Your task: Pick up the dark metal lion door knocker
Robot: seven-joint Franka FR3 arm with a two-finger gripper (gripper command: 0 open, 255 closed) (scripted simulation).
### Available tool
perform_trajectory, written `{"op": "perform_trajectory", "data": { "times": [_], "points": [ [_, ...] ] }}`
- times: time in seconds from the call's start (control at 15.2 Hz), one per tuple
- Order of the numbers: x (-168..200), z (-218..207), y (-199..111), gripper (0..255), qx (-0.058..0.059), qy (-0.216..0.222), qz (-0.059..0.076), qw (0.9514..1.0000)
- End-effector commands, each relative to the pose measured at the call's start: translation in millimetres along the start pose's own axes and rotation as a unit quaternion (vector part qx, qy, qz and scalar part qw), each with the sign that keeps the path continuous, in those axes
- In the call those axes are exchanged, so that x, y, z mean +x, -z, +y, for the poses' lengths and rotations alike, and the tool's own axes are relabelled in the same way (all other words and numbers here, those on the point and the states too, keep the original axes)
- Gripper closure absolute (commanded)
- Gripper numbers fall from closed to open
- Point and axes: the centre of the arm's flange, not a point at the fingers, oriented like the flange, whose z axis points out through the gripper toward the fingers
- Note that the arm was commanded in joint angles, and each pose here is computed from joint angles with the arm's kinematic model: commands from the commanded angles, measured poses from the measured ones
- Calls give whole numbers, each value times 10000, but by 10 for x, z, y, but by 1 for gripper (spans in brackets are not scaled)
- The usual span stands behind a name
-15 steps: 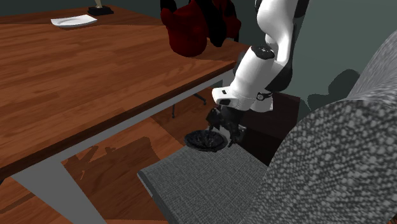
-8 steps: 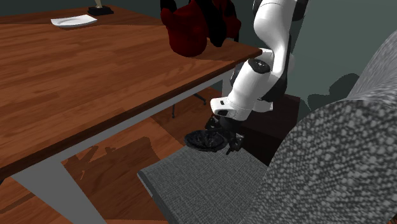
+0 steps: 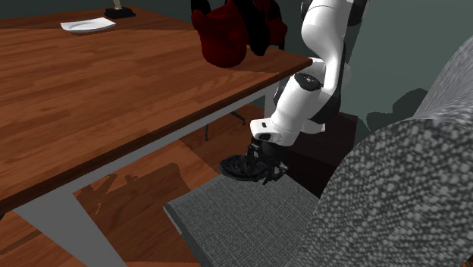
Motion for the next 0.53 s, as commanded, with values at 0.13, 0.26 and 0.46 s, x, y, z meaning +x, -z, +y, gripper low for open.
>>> {"op": "perform_trajectory", "data": {
  "times": [0.13, 0.26, 0.46],
  "points": [
    [-2, 1, -5, 255, 0, 0, -4, 10000],
    [7, 7, 45, 255, 0, 1, -4, 10000],
    [43, 37, 197, 255, 0, 1, -4, 10000]
  ]
}}
